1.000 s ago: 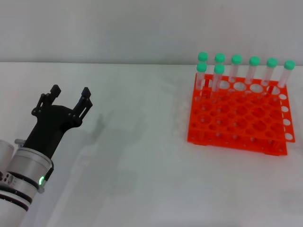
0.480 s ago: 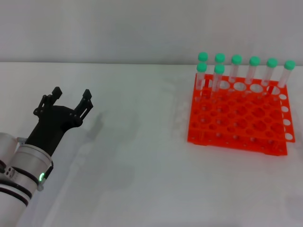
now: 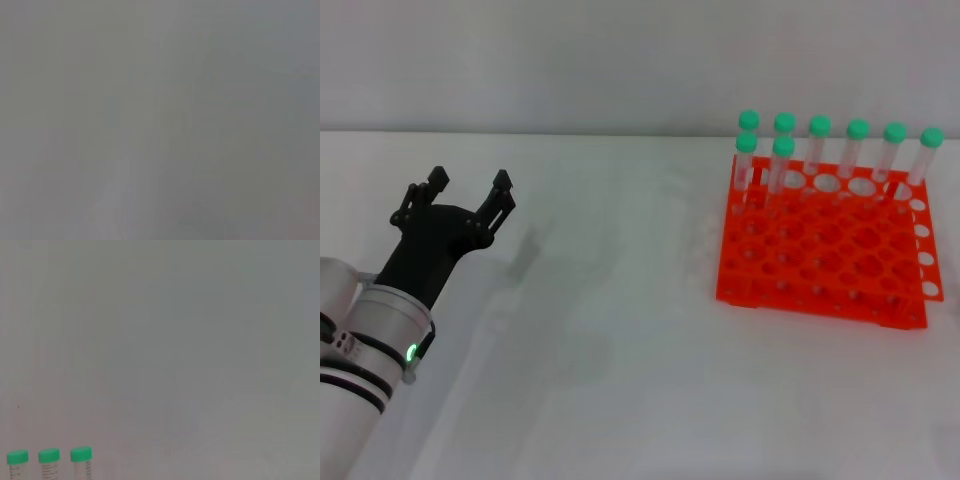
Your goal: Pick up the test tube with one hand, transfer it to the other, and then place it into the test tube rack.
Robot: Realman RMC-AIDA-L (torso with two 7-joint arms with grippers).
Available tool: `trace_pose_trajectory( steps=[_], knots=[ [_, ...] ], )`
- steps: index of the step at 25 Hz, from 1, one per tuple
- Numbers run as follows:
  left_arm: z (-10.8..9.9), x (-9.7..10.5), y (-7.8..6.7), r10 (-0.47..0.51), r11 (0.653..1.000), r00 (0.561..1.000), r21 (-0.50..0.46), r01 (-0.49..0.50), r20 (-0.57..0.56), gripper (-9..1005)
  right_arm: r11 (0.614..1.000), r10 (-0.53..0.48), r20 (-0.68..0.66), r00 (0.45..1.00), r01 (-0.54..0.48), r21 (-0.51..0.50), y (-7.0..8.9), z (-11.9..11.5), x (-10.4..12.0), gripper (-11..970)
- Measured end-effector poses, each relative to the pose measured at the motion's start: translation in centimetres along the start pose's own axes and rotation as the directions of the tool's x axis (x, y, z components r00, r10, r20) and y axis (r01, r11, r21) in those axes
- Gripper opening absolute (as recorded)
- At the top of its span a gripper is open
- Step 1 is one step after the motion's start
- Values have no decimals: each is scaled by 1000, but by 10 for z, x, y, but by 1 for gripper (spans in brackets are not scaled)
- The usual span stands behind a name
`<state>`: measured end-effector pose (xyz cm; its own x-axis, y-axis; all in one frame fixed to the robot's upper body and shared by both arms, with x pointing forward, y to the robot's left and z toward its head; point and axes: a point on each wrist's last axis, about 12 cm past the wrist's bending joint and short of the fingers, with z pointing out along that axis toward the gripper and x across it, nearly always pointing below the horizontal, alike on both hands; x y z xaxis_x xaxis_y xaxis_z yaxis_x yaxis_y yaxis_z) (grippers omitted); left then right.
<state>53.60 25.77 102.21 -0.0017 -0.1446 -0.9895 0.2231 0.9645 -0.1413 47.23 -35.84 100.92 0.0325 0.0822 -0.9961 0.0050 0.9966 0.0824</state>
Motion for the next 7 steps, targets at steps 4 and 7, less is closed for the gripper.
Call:
trace_pose_trajectory(
  steps=[4, 7],
  knots=[
    [1, -1, 0, -25, 1000, 1000, -6, 25, 5, 843, 1000, 7, -6, 1000, -7, 3, 0, -2, 1, 868],
    [2, 0, 2, -26, 1000, 1000, -11, 26, -4, 843, 1000, 6, -2, 1000, -6, 2, 0, -2, 1, 868]
  ],
)
